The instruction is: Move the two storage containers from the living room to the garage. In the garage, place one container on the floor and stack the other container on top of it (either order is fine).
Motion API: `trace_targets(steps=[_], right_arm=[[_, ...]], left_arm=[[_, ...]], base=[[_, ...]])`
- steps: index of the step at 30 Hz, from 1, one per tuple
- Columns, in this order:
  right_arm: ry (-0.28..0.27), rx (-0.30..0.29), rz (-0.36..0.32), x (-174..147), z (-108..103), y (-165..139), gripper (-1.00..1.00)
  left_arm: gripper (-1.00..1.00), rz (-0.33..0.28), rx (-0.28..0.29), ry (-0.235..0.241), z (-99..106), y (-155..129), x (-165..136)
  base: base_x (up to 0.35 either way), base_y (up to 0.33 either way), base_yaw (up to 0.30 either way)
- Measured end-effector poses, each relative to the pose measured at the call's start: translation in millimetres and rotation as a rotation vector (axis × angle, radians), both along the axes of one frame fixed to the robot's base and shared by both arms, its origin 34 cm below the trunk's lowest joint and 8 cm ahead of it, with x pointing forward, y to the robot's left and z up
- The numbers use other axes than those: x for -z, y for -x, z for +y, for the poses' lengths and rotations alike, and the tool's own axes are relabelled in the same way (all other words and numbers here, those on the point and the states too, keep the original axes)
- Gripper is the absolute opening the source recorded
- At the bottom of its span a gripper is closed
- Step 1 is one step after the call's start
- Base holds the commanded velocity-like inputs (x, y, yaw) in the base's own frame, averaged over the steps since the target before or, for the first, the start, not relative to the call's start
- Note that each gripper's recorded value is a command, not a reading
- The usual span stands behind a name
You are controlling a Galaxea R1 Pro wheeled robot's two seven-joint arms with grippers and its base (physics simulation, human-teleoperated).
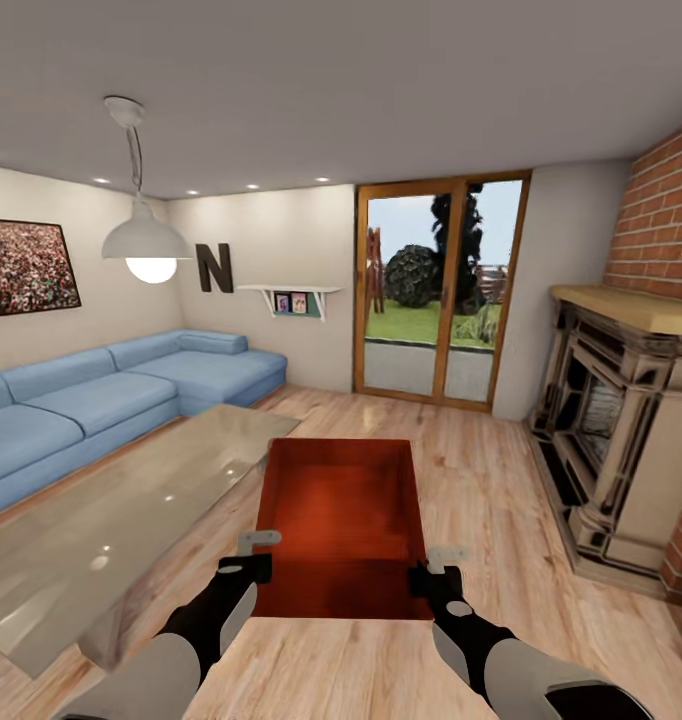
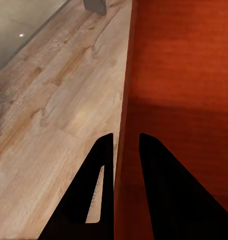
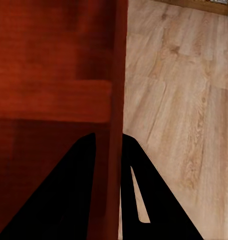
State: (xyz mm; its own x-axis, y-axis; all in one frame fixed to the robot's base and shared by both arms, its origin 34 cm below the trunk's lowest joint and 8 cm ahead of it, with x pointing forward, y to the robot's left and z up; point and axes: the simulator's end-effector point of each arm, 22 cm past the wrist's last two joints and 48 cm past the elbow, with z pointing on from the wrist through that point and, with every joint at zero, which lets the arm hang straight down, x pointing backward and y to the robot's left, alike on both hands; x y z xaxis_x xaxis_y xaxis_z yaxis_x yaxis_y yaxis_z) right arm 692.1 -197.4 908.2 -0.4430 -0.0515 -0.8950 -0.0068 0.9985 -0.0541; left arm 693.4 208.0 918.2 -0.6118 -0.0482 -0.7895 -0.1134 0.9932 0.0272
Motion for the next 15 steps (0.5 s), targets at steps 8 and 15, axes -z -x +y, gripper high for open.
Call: trace_targets(steps=[8,15], right_arm=[[0.001,-0.001,0.000,0.0,0.1,0.0,-1.00],[0.000,0.000,0.000,0.0,0.0,0.0,-1.00]], left_arm=[[-1.00,0.000,0.000,0.001,0.1,0.3,0.4],[-1.00,0.000,0.000,0.000,0.0,0.0,0.0]], base=[[0.000,0.000,0.294],[0.000,0.000,0.300]])
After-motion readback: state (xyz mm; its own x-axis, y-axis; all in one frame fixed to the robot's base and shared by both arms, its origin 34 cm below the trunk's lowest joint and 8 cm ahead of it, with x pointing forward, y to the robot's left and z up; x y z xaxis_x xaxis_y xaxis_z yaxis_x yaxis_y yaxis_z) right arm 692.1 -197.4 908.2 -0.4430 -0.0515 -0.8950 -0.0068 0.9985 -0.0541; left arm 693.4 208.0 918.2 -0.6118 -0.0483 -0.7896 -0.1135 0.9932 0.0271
